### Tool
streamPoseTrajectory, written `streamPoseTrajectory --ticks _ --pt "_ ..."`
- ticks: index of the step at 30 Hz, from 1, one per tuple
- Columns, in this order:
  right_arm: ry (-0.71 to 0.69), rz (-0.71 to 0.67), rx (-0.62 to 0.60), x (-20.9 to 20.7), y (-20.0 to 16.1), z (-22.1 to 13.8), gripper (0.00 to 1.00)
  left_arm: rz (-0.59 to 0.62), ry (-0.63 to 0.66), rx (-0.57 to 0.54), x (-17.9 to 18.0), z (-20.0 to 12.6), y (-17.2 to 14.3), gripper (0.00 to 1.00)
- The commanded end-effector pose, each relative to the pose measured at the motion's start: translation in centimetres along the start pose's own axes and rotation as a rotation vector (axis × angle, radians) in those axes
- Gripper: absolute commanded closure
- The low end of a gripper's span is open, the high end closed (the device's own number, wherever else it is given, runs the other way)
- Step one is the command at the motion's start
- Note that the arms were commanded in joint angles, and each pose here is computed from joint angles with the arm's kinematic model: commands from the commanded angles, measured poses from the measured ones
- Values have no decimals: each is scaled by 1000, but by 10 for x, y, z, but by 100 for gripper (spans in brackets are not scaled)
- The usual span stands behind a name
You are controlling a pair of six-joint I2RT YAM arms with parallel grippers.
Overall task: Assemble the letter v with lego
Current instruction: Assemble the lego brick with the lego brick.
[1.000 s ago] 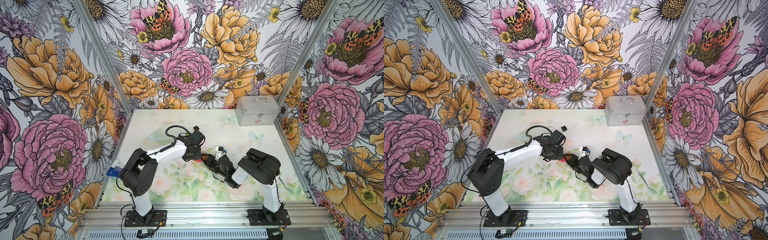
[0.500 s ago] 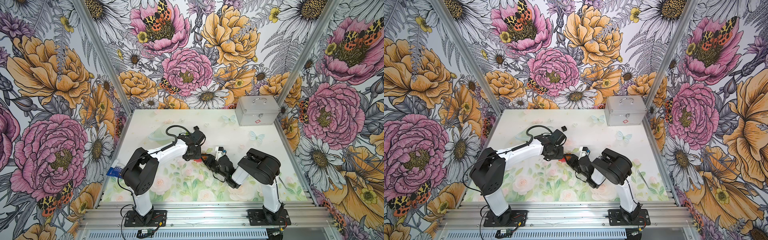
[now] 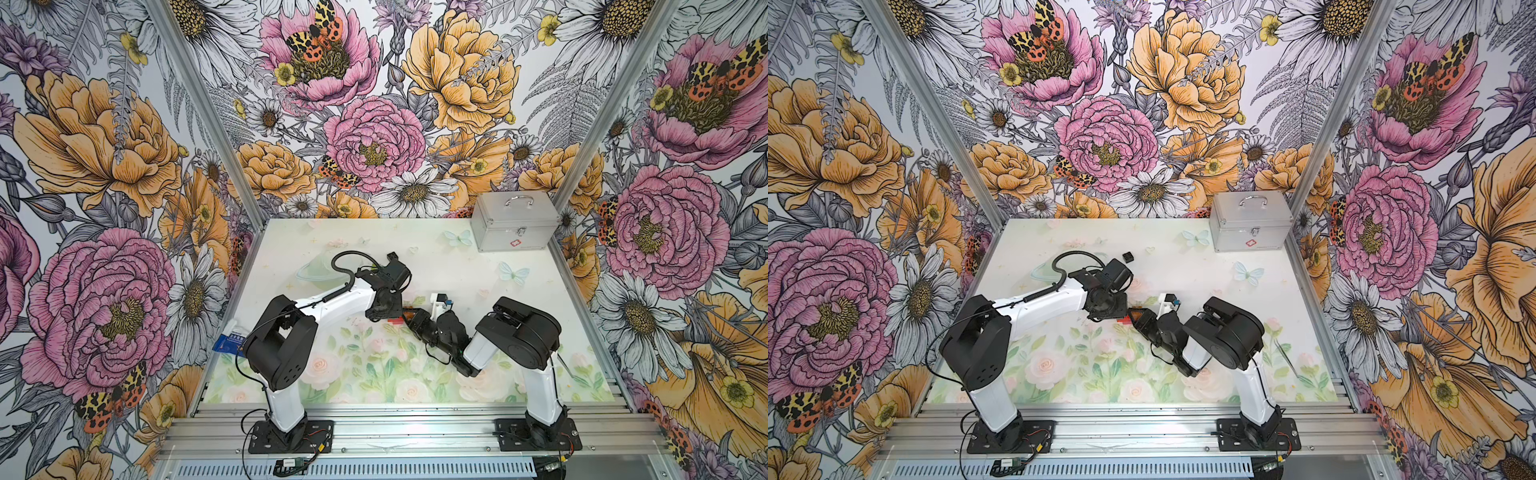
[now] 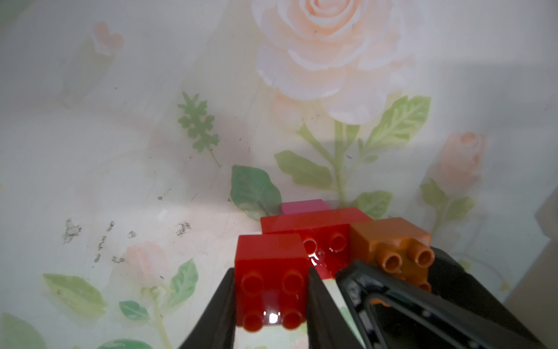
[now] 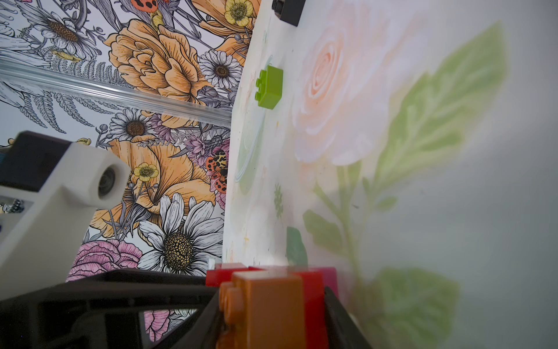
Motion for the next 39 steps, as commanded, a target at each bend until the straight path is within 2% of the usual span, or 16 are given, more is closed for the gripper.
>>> streamPoseTrajectory --ticks 1,11,14,25,30,39 --pt "-177 6 46 -52 -15 -5 54 9 127 125 31 21 -30 89" --pt "-183 7 46 -54 -15 -5 54 -14 145 133 36 15 -28 89" --pt "-183 5 46 -54 -15 -5 54 -21 132 94 34 2 -20 88" --pt "-185 6 43 -55 -14 -6 54 13 201 156 37 26 -36 89" --pt "-189 7 41 -56 -14 -7 54 -5 227 144 41 28 -39 90" --pt "-190 8 40 -57 -14 -7 54 -44 200 131 39 29 -46 91"
Point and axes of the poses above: each gripper's point midway between its finger pads, its own z axis out along the fingers, its own x axis along the line the jaws close on, y = z × x, the point moved 1 cm from there along -z, back along the fingers, and after that the axes turned 3 degrees about -z, right-handed, at the moved point
